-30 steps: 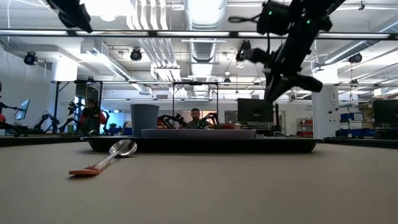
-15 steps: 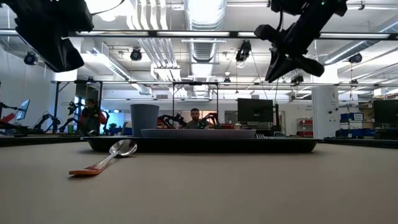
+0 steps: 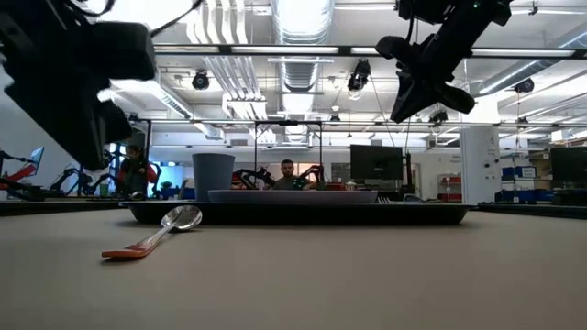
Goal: Pick and place plate/cup/fork/spoon on tray
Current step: Put the orange spoon on the black serving tray to the right of the white plate
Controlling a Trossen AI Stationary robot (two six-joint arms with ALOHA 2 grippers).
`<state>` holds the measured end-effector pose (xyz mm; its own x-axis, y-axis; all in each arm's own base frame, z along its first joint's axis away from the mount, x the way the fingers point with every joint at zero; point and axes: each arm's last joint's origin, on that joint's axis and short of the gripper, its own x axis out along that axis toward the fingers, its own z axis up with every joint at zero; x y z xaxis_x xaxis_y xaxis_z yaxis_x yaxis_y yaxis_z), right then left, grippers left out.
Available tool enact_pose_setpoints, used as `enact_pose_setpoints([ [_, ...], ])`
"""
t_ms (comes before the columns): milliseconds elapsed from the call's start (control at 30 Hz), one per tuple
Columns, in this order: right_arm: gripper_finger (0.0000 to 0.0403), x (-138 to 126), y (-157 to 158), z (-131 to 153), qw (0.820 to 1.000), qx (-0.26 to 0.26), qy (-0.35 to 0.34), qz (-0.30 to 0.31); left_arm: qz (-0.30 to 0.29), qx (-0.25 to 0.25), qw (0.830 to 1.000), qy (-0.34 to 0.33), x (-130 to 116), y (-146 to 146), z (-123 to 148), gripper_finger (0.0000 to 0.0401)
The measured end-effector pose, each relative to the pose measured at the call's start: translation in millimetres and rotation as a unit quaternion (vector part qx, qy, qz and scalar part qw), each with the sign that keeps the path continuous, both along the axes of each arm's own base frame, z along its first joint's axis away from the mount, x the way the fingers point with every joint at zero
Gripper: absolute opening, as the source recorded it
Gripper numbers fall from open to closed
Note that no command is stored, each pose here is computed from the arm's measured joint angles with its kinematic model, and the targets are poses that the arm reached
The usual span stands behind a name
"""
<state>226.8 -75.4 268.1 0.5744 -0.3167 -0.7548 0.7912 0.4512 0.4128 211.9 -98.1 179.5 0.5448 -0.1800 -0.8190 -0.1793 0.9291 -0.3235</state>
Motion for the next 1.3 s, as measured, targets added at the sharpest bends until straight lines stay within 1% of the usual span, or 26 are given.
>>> enact_pose_setpoints([
  [100, 0.0028, 0.1, 0.2, 0.0, 1.0, 0.001, 0.0, 0.006, -0.004, 0.011, 1.0, 0.016, 14.6, -6.9, -12.5, 0.0],
  [233, 0.0028, 0.0, 0.7, 0.3, 1.0, 0.003, 0.0, 0.017, -0.013, 0.023, 0.999, 0.036, 26.1, -12.4, -27.0, 0.0],
  [467, 0.0028, -0.7, 1.0, 1.3, 1.0, -0.005, 0.001, 0.025, -0.019, 0.013, 1.0, -0.004, 47.8, -18.8, -41.2, 0.0],
  [667, 0.0028, -2.0, 1.5, 3.2, 1.0, -0.006, -0.003, 0.027, -0.02, 0.024, 0.999, -0.017, 61.7, -10.2, -46.3, 0.0],
  [900, 0.0028, -3.5, 2.1, 5.2, 1.0, -0.006, -0.008, 0.029, -0.007, 0.027, 0.996, -0.079, 83.1, 8.2, -49.1, 0.0],
  [1000, 0.0028, -3.7, 2.2, 5.4, 0.999, -0.009, -0.007, 0.033, -0.008, 0.022, 0.995, -0.096, 91.0, 17.2, -52.2, 0.0],
  [1100, 0.0028, -4.4, 2.5, 6.4, 0.999, -0.01, -0.009, 0.035, -0.023, 0.016, 0.994, -0.103, 100.9, 22.2, -54.3, 0.0],
  [1300, 0.0028, -8.3, 3.9, 11.5, 0.999, -0.014, -0.02, 0.041, -0.066, 0.037, 0.989, -0.124, 130.0, 23.5, -51.2, 0.0],
])
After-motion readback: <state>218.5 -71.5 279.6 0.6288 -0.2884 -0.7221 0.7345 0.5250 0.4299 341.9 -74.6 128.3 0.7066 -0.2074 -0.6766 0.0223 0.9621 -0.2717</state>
